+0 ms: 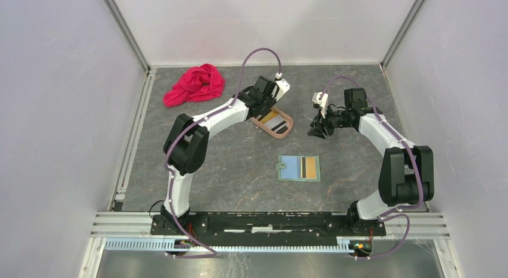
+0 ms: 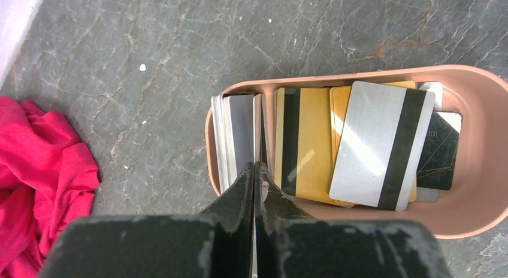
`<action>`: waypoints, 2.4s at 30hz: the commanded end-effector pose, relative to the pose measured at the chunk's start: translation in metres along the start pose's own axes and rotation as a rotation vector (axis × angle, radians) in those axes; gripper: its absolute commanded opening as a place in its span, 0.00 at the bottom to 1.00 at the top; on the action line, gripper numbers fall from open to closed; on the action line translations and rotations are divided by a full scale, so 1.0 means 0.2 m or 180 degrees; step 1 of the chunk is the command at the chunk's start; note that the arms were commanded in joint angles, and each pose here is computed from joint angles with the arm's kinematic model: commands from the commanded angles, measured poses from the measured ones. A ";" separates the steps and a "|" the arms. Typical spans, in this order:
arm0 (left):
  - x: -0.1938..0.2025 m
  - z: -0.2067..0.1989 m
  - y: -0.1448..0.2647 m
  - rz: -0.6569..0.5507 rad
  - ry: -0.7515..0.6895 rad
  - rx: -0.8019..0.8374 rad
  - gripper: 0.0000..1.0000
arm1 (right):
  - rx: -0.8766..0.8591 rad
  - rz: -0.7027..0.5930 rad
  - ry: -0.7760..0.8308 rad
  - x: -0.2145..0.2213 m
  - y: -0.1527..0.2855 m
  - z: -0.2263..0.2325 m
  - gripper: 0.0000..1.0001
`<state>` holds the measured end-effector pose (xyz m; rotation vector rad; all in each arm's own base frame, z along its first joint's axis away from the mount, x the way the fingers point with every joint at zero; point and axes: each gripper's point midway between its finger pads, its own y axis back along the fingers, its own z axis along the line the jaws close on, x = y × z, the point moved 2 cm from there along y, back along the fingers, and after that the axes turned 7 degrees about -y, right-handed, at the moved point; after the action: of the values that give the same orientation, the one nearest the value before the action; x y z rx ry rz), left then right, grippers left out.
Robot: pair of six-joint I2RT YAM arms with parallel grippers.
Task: Put the credit cards into the card holder
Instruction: Pick up the credit card from the storage box, then insert the credit card into the card holder.
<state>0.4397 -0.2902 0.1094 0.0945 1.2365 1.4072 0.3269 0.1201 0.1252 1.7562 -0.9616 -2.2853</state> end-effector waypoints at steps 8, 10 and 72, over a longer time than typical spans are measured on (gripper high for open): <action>-0.19 0.11 0.19 -0.0498 0.0192 -0.0095 0.02 | -0.0025 -0.0084 0.0086 -0.05 0.01 -0.01 0.48; -0.21 0.11 0.22 -0.0578 0.0245 -0.0089 0.02 | -0.0026 -0.0090 0.0090 -0.05 0.01 -0.01 0.48; -0.25 -0.43 1.01 -0.3397 0.3643 0.2941 0.02 | -0.1311 -0.1454 -0.1896 -0.38 0.05 0.59 0.64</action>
<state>0.2621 -0.3221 0.2165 -0.7007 2.3053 -0.1159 0.2411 0.1926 0.2033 1.1955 -0.1160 -3.0842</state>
